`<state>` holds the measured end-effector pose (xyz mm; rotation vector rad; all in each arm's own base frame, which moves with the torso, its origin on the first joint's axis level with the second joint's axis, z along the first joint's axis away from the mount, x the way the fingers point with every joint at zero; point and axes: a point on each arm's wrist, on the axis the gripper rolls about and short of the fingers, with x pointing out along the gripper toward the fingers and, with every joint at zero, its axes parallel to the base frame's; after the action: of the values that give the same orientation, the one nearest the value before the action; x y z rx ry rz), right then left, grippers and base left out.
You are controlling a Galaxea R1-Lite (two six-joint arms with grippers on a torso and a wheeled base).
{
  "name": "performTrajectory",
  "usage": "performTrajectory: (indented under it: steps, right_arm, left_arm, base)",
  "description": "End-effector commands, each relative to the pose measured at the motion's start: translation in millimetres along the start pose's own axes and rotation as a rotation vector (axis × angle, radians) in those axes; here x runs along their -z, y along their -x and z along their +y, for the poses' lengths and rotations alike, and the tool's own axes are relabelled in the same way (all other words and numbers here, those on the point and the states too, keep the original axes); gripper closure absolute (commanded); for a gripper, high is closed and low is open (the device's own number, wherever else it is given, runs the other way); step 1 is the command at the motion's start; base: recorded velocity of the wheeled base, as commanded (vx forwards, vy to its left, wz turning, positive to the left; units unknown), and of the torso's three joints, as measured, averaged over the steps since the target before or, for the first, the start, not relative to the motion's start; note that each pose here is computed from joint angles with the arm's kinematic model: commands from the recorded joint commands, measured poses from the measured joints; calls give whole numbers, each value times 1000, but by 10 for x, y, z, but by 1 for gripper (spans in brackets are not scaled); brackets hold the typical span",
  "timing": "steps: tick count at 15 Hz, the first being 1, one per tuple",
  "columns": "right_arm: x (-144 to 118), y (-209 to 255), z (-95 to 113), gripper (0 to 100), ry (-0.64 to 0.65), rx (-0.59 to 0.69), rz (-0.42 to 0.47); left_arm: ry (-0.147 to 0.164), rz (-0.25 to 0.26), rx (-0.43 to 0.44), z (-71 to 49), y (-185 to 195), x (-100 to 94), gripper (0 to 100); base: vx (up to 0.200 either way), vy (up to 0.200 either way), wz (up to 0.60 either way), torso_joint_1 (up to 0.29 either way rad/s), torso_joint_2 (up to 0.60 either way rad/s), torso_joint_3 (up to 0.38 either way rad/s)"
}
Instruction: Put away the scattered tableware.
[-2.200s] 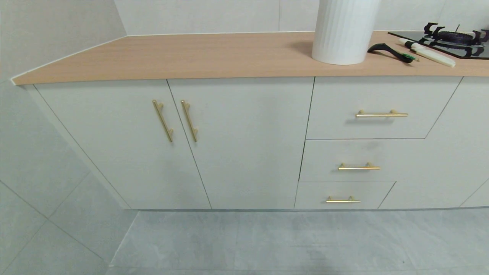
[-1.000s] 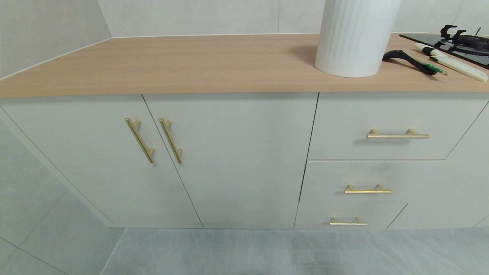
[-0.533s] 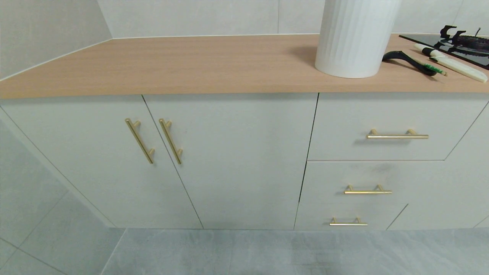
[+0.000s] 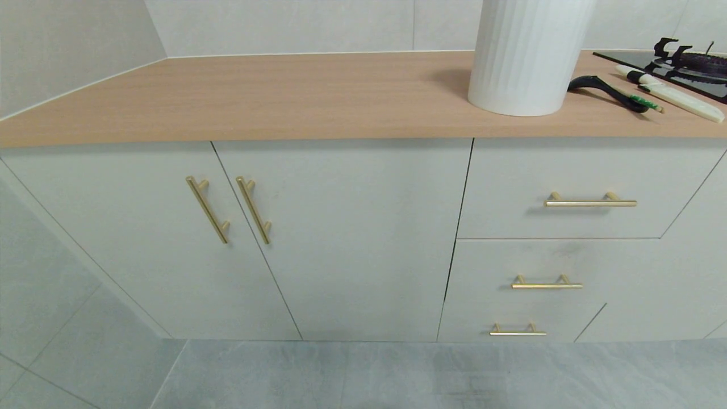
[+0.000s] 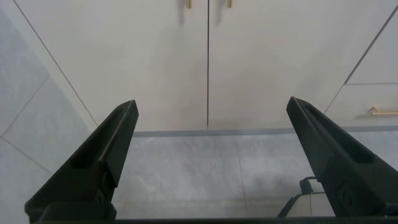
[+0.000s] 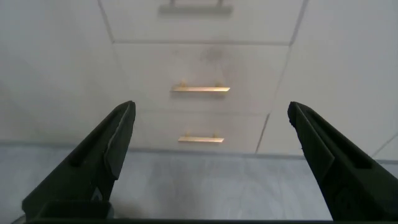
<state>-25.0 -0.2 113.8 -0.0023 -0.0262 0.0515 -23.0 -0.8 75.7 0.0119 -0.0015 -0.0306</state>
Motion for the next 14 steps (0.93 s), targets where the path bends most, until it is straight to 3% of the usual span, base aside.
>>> performTrajectory:
  steps: [1,3,6,8,14]
  right_arm:
    - [-93,-333,1,0,-5,-80,279]
    - [-114,-634,23,0,-3,-110,471]
    - [-256,-1212,78,0,-8,-158,640]
    - [-200,-1732,116,0,-6,-158,738]
    - [103,-2951,164,0,15,-91,753]
  left_arm:
    - [0,1,0,0,-1,0,0]
    - [0,3,0,0,-1,2,0]
    - [0,1,0,0,-1,0,0]
    - [0,1,0,0,-1,0,0]
    - [0,1,0,0,-1,0,0]
  base:
    - [0,0,0,0,0,0]
    - [0,0,0,0,0,0]
    - [0,0,0,0,0,0]
    - [0,0,0,0,0,0]
    - [0,0,0,0,0,0]
